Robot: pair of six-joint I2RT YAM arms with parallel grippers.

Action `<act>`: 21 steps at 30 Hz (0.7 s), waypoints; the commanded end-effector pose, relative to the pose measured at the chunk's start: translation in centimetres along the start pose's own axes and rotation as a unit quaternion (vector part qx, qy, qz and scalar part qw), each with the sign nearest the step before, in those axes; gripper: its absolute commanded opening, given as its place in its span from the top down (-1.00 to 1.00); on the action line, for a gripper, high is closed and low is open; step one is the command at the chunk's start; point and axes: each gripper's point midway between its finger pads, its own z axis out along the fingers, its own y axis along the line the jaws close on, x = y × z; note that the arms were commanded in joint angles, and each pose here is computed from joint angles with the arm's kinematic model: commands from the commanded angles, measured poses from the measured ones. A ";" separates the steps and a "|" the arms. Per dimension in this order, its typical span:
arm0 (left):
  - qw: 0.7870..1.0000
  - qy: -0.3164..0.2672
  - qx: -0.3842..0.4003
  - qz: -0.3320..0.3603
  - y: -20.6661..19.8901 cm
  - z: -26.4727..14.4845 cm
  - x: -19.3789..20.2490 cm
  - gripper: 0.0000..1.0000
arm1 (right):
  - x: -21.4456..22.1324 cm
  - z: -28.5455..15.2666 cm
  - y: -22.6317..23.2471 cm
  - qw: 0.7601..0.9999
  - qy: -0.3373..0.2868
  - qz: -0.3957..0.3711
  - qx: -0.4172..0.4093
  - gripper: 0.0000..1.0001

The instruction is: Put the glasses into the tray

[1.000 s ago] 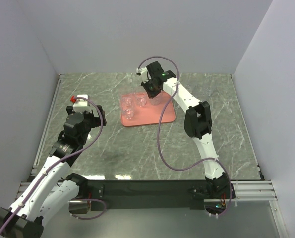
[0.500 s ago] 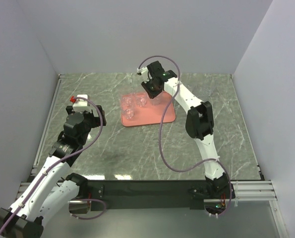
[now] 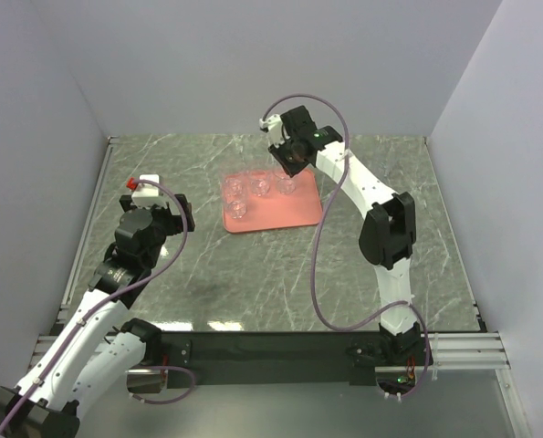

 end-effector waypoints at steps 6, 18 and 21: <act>1.000 -0.019 0.005 0.000 -0.1 -0.1 -0.9 -0.94 | 0.7 -3.0 -5.4 0.997 -0.017 0.039 0.065 0.34; 1.000 -0.016 0.013 -0.001 -0.4 0.1 -0.8 -0.94 | 6.6 -4.5 -13.7 0.983 -0.007 0.154 0.102 0.34; 1.000 -0.012 0.014 0.000 -0.5 0.2 -0.6 -0.93 | 7.8 -4.7 -15.5 0.978 -0.006 0.178 0.111 0.35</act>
